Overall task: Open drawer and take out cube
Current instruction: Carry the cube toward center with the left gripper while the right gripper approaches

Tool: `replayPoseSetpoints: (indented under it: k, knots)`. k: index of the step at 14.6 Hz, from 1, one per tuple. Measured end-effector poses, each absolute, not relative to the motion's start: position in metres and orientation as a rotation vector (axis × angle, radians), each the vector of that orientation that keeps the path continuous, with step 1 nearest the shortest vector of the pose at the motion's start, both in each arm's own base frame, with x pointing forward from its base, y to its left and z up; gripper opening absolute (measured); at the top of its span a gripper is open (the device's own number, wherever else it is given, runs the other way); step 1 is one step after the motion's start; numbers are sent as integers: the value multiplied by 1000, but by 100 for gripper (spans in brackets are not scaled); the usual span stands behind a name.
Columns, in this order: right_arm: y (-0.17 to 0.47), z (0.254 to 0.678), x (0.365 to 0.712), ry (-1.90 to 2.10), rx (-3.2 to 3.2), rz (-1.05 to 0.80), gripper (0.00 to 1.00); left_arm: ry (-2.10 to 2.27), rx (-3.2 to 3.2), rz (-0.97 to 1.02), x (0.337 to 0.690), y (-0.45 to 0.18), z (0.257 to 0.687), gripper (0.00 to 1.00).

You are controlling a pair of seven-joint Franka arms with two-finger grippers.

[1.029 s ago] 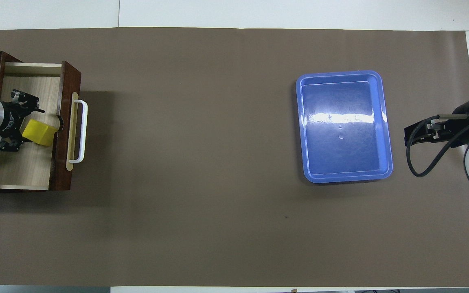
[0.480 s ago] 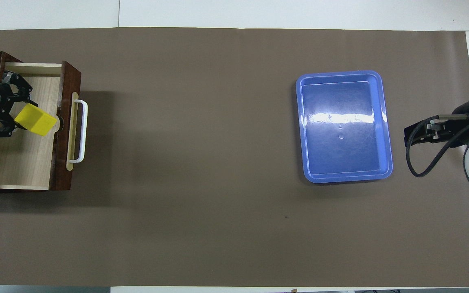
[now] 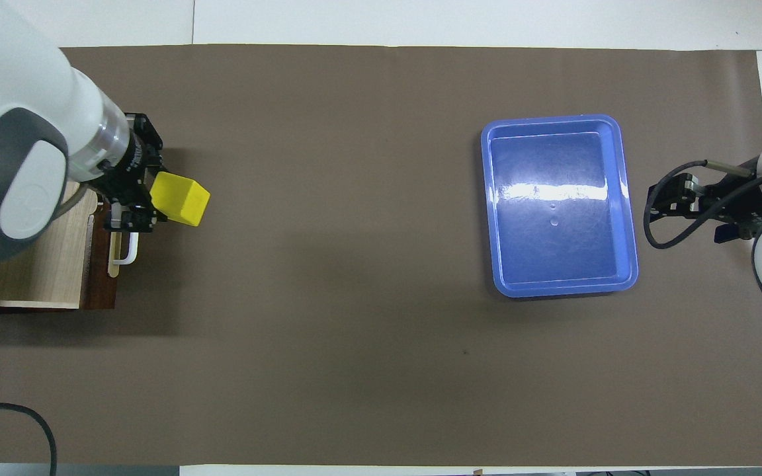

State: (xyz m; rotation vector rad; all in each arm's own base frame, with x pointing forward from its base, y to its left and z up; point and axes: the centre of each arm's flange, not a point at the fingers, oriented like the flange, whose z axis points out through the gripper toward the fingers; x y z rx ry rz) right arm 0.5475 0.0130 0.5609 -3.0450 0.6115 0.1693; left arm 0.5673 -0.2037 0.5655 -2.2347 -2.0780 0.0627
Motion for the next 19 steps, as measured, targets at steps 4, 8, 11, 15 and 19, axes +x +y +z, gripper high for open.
replayPoseSetpoints:
  k: [4, 8, 11, 15, 19]
  knots:
    - [33, 544, 567, 1154, -2767, 264, 99, -2226, -2186, 69, 546, -270, 558, 56]
    - [73, 513, 587, 1499, -2470, 409, 99, -2228, -2207, 65, 520, -304, 528, 56]
    - [104, 493, 599, 1642, -2287, 501, 99, -2227, -2196, 67, 518, -303, 520, 56]
    - [156, 470, 603, 1788, -2093, 615, 99, -2213, -2211, 68, 508, -320, 512, 56]
    - [195, 467, 595, 1861, -1980, 692, 99, -2230, -2209, 63, 507, -323, 509, 56]
